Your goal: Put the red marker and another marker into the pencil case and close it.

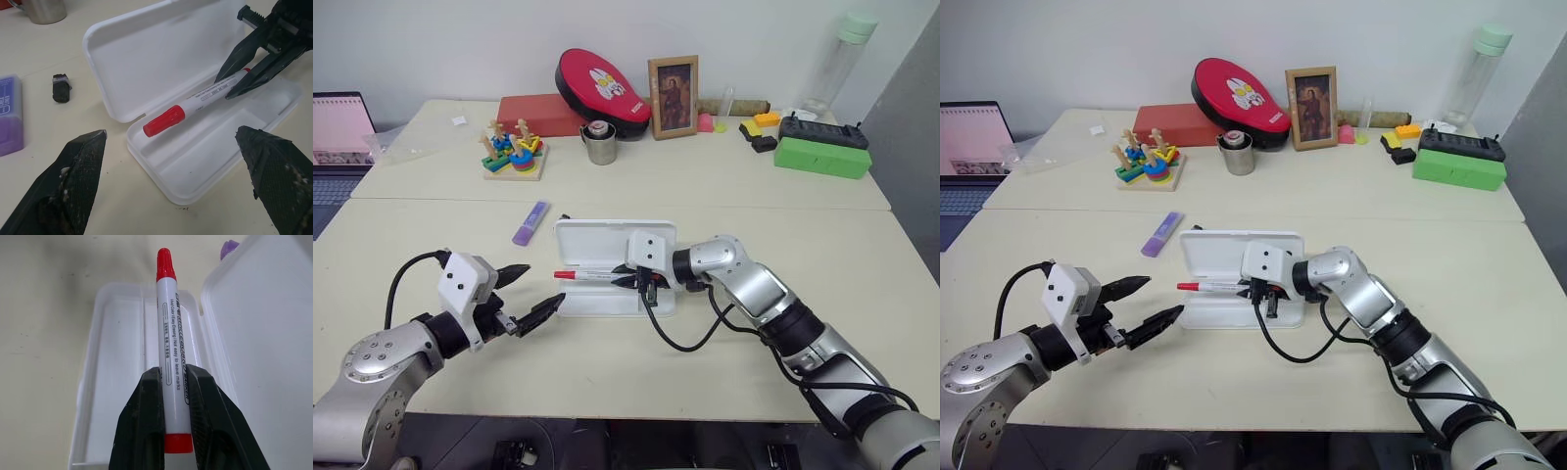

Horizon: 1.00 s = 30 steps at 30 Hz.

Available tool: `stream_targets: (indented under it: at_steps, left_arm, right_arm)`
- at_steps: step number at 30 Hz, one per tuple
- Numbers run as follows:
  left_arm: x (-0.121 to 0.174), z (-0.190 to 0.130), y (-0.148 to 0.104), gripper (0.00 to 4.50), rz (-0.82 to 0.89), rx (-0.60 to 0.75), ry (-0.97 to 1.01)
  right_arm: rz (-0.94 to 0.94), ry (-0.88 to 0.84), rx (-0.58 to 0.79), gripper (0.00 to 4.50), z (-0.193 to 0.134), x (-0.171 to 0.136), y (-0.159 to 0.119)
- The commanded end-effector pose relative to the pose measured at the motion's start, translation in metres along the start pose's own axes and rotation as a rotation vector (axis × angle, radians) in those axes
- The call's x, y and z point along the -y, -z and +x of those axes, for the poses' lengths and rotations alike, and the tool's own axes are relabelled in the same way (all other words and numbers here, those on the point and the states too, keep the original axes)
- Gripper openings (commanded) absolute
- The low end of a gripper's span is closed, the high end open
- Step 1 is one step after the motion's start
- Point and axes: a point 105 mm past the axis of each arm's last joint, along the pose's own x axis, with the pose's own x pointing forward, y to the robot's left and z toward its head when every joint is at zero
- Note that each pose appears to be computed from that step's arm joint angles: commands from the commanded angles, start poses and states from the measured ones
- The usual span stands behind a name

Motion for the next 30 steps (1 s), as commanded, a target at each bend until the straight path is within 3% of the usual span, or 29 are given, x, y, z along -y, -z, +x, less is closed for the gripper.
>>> stream_targets:
  at_steps: [1, 3, 9, 17, 21, 25, 30]
  left_arm:
    - [0.000, -0.002, -0.010, 4.50, 0.034, 0.034, -0.011]
    - [0.000, -0.001, -0.011, 4.50, 0.035, 0.039, -0.009]
    - [-0.006, 0.001, -0.014, 4.50, 0.021, 0.058, -0.039]
    - [-0.060, -0.008, -0.029, 4.50, -0.050, 0.121, -0.307]
    - [-0.094, -0.007, -0.014, 4.50, -0.030, 0.027, -0.480]
    - [-0.110, 0.007, 0.010, 4.50, -0.050, -0.097, -0.522]
    - [-0.124, 0.033, 0.017, 4.50, -0.075, -0.125, -0.513]
  right_arm:
    - [-0.061, 0.014, 0.017, 0.33, 0.000, 0.007, -0.009]
    - [-0.064, 0.019, 0.024, 1.03, -0.001, 0.010, -0.010]
    - [-0.066, 0.016, 0.068, 2.33, -0.008, 0.013, -0.020]
    - [0.009, -0.009, 0.323, 4.36, -0.042, 0.017, -0.076]
    - [0.064, 0.040, 0.492, 4.44, -0.066, 0.032, -0.111]
    - [0.067, 0.113, 0.533, 4.44, -0.076, 0.045, -0.124]
    - [0.067, 0.186, 0.560, 4.44, -0.080, 0.054, -0.131]
